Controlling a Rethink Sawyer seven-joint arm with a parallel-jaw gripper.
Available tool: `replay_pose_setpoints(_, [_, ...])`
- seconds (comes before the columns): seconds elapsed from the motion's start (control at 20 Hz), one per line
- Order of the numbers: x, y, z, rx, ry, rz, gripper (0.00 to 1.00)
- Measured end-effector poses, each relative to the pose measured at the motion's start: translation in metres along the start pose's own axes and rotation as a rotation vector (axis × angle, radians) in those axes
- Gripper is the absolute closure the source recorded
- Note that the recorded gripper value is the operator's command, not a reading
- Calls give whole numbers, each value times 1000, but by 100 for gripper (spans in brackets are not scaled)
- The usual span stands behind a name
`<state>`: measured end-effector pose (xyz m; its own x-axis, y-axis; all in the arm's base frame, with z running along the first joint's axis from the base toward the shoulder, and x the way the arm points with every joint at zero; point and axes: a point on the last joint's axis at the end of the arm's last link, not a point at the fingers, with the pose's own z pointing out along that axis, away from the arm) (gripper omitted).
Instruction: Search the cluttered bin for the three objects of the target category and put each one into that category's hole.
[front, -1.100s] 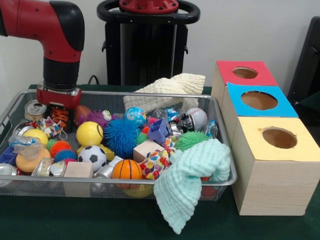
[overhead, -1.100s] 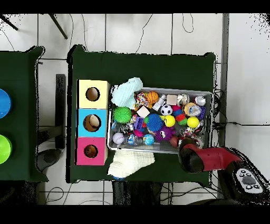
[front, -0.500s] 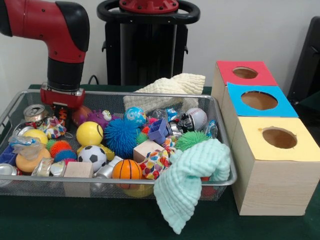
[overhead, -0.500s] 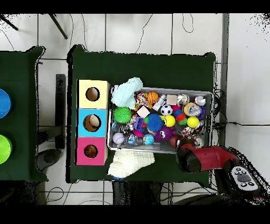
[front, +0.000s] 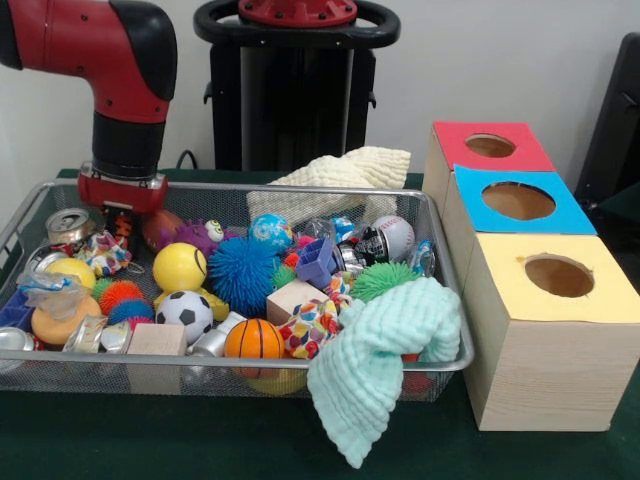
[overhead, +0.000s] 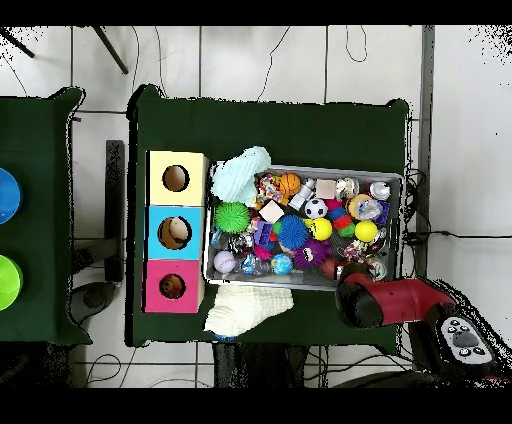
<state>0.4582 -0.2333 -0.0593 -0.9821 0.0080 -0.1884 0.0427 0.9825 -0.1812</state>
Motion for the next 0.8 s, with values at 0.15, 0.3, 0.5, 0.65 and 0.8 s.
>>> replay_pose_setpoints(0.15, [1,-4,-5,4,-1,9,100])
replay_pose_setpoints(0.3, [-2,-11,-12,15,-2,24,100])
replay_pose_setpoints(0.5, [-4,-15,-21,26,12,46,100])
replay_pose_setpoints(0.65, [-8,-15,-36,34,38,77,100])
replay_pose_setpoints(0.8, [-13,-12,-47,35,51,93,100])
